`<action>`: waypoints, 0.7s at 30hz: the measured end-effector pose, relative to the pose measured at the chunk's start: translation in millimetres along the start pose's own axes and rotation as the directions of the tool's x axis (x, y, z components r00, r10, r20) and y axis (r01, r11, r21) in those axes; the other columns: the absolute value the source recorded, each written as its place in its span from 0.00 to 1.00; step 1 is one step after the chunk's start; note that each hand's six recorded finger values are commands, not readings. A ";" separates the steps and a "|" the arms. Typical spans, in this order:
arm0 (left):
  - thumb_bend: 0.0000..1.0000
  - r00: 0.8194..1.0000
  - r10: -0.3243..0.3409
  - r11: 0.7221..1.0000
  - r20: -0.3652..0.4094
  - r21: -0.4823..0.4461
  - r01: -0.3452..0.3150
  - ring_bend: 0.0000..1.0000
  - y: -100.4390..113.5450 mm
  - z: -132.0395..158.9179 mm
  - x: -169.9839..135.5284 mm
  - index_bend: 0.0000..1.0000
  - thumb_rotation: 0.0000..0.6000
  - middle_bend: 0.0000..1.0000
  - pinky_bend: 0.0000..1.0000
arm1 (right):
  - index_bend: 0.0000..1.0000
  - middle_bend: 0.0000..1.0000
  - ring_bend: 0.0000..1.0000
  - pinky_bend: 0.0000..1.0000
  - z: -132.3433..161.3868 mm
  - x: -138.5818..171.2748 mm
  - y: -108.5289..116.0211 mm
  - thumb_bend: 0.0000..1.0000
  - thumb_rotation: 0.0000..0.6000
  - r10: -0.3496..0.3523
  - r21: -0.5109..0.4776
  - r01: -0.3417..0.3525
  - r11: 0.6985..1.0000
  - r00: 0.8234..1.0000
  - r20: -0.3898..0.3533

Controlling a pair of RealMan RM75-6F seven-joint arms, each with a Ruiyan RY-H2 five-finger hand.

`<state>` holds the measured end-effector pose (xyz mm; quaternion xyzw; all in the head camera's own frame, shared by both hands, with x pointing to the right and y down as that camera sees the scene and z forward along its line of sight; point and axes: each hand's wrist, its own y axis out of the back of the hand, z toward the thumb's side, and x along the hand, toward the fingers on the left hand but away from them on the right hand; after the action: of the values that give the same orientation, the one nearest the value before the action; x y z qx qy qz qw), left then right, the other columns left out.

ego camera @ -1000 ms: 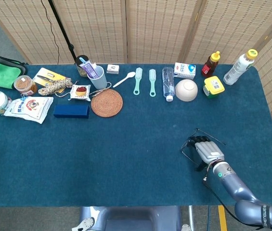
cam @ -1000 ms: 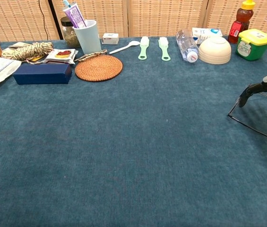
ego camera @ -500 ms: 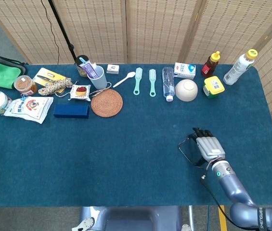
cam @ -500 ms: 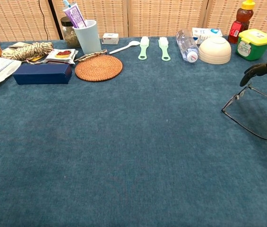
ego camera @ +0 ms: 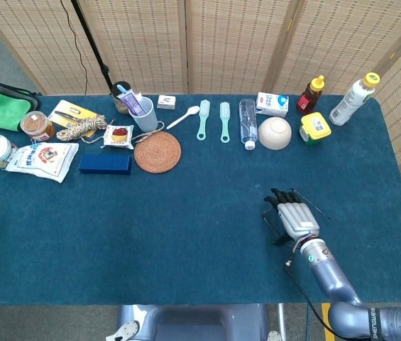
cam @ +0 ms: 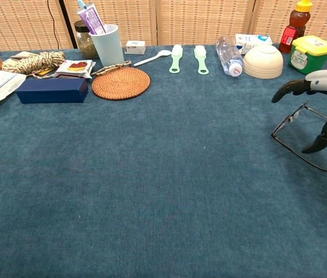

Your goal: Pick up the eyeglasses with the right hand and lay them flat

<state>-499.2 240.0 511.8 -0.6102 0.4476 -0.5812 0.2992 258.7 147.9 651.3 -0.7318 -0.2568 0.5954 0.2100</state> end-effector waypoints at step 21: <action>0.34 1.000 -0.005 1.000 0.002 0.001 0.005 0.07 -2.1 -1.1 2.3 0.12 1.00 0.08 0.00 | 0.10 0.00 0.00 0.00 -1.0 -35.3 -16.4 0.13 1.00 -0.014 0.026 0.010 1.000 0.992 0.127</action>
<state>-500.1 239.0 514.8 -0.6117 0.4453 -0.5818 0.2984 251.9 138.5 688.4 -0.6882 -0.2666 0.6426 0.2059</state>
